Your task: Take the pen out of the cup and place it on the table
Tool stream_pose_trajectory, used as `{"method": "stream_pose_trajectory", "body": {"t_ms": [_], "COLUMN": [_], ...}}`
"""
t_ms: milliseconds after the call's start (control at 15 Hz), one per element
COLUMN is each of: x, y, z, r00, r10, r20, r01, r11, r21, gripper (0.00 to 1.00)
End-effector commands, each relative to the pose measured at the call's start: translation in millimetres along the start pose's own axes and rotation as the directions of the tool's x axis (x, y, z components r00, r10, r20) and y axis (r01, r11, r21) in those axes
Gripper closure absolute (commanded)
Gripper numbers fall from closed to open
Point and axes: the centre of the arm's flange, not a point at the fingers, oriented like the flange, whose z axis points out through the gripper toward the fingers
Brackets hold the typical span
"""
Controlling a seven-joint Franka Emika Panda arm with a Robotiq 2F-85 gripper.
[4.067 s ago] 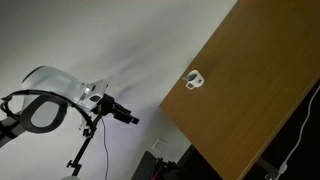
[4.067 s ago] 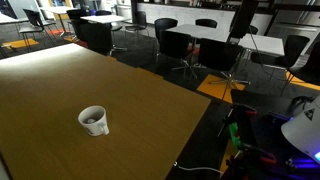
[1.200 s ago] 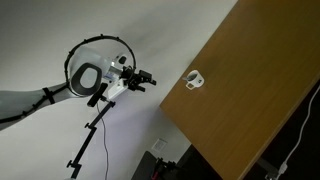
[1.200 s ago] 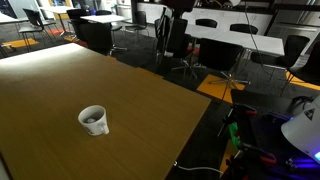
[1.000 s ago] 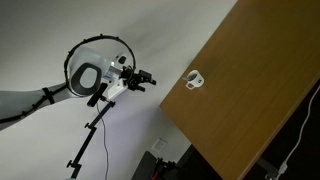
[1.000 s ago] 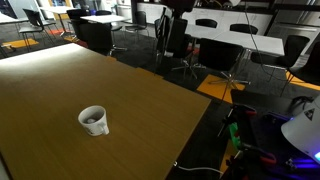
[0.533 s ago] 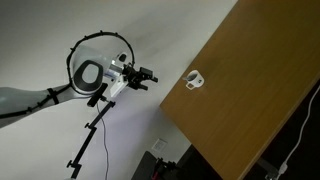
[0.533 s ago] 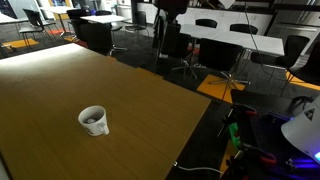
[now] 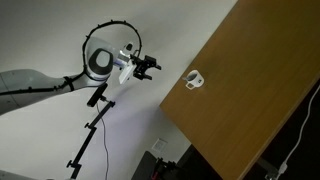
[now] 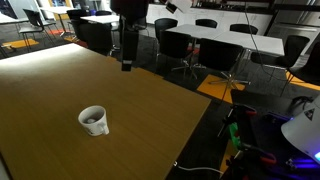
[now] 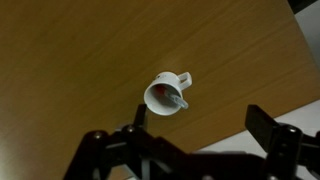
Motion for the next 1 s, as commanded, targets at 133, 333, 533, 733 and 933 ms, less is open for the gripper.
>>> {"method": "stream_pose_trajectory", "body": {"t_ms": [133,333,533,733,933], "x": [46.6,56.2,65.5,76.6,87.7], "y": [-10.5,-18.7,-19.1,-15.4,-15.4], "z": [61.4,91.5,115.4,138.6,156.3], "r00": [0.996,0.994,0.993,0.995,0.994], "r10": [-0.081,-0.102,-0.113,-0.093,-0.096], "r20": [0.037,0.047,0.028,0.035,0.051], "r01": [0.079,0.102,0.114,0.094,0.098], "r11": [0.996,0.995,0.993,0.994,0.994], "r21": [0.044,0.010,-0.033,-0.049,-0.047], "gripper": [0.00,0.00,0.00,0.00,0.00]}}
